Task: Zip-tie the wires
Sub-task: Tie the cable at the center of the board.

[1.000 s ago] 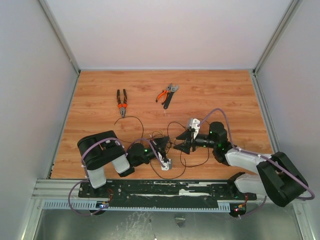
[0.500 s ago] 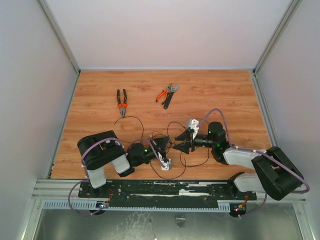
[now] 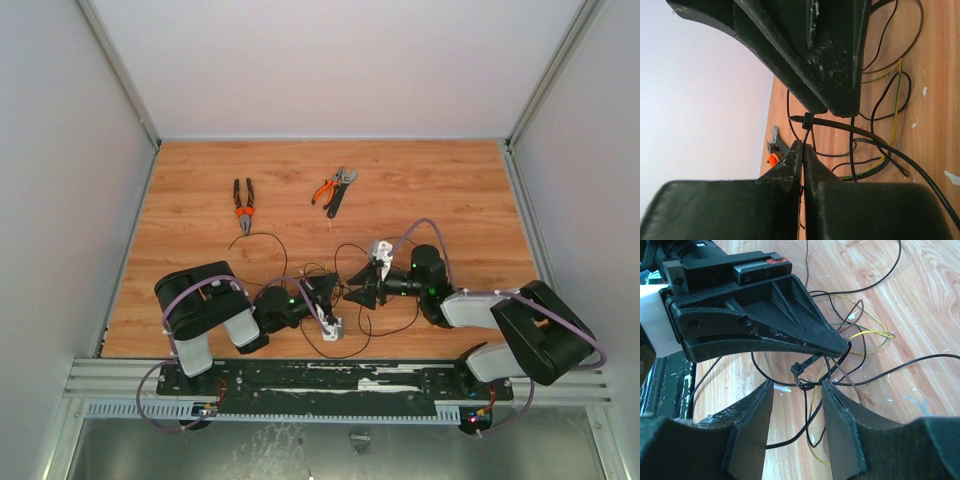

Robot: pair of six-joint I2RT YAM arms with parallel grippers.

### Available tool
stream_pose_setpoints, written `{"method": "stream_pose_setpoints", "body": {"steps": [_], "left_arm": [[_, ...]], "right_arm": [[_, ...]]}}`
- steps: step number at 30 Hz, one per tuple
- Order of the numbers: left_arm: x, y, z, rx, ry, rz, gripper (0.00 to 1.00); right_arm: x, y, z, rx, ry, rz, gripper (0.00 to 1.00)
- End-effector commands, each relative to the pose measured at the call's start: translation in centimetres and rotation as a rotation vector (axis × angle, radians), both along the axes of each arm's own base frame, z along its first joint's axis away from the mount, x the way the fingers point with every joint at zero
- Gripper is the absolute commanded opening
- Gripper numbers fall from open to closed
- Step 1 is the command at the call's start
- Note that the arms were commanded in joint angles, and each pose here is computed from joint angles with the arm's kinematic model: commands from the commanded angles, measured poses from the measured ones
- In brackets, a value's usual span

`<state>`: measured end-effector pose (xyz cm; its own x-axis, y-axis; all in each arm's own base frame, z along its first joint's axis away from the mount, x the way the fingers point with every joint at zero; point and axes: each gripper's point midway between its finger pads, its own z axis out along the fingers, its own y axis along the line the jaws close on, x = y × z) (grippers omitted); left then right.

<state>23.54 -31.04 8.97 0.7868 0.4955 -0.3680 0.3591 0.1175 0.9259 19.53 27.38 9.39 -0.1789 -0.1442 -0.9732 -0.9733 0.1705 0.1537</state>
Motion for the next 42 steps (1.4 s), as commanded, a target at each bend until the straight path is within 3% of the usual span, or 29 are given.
{"method": "stream_pose_setpoints", "body": {"steps": [1,13,23,42], "left_arm": [[-0.3,-0.6,2.0,-0.070,-0.029,-0.019,0.00],[-0.3,-0.7,1.9,-0.071,-0.024,-0.020,0.00],[-0.2,-0.7,1.9,-0.075,-0.022,-0.018,0.00],[-0.2,-0.7,2.2,-0.090,-0.013,-0.013,0.00]], "right_arm": [[0.0,0.5,0.1,0.015,-0.030,0.008,0.44],[0.4,1.0,0.1,0.034,-0.028,-0.009,0.39],[0.2,1.1,-0.2,0.041,-0.017,0.000,0.28],[-0.3,1.4,-0.8,0.055,0.005,0.001,0.21]]}}
